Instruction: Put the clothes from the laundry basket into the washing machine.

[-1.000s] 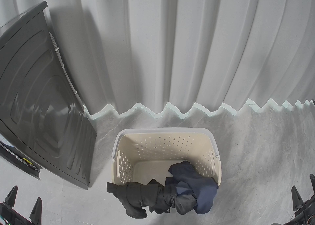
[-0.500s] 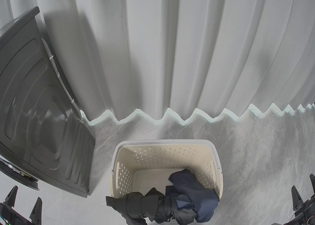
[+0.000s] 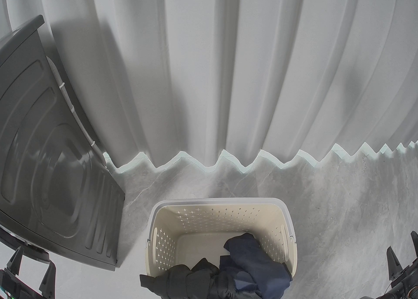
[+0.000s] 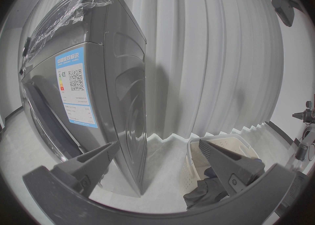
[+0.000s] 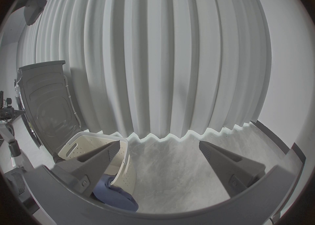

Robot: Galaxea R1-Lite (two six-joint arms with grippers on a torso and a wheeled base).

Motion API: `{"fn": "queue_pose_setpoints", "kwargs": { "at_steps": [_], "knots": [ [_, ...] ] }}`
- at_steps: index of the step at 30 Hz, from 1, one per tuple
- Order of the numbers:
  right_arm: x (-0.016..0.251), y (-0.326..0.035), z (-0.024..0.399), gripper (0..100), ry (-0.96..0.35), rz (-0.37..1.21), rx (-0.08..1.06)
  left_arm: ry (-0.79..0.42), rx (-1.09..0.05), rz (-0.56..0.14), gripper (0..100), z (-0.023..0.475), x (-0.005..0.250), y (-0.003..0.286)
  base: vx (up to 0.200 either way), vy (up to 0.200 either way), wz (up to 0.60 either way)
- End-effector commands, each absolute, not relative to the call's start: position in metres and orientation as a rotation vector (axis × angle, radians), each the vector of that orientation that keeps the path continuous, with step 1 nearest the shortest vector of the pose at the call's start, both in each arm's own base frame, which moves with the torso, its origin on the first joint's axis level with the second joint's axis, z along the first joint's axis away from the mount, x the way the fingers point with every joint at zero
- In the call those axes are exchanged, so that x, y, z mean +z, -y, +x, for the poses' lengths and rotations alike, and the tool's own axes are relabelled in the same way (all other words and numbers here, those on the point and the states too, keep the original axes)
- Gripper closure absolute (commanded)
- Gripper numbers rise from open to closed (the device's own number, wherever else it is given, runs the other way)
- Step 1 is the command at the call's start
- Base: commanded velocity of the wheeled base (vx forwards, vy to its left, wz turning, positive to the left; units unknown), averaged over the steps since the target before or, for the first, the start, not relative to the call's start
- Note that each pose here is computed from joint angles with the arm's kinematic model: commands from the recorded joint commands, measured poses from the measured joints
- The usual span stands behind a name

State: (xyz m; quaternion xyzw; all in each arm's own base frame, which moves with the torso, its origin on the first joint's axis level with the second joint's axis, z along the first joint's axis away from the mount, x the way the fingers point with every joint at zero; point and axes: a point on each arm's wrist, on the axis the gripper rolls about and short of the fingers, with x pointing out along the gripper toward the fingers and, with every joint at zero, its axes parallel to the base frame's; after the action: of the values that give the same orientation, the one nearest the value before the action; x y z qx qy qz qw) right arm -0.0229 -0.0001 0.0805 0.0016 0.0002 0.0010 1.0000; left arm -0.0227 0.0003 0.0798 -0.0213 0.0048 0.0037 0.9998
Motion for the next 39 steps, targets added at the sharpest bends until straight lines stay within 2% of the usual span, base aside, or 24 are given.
{"fn": "queue_pose_setpoints", "kwargs": {
  "at_steps": [1,3,15,21,39],
  "knots": [
    [0.0757,0.0002,-0.0229,0,0.000,0.003,0.002,-0.006,0.008,-0.043,0,-0.0230,0.0754,-0.0003,0.200,0.000,0.00],
    [0.0757,0.0002,-0.0229,0,0.000,0.003,0.002,-0.006,0.008,-0.043,0,-0.0230,0.0754,-0.0003,0.200,0.000,0.00],
    [0.0757,0.0001,-0.0229,0,0.000,0.003,0.003,-0.006,0.008,-0.043,0,-0.0230,0.0754,-0.0003,0.000,0.000,0.00],
    [0.0757,0.0001,-0.0229,0,0.000,0.003,0.003,-0.006,0.008,-0.043,0,-0.0230,0.0754,-0.0003,0.200,0.000,0.00],
    [0.0757,0.0001,-0.0229,0,0.000,0.003,0.003,-0.006,0.008,-0.043,0,-0.0230,0.0754,-0.0003,0.000,0.000,0.00]
  ]
}}
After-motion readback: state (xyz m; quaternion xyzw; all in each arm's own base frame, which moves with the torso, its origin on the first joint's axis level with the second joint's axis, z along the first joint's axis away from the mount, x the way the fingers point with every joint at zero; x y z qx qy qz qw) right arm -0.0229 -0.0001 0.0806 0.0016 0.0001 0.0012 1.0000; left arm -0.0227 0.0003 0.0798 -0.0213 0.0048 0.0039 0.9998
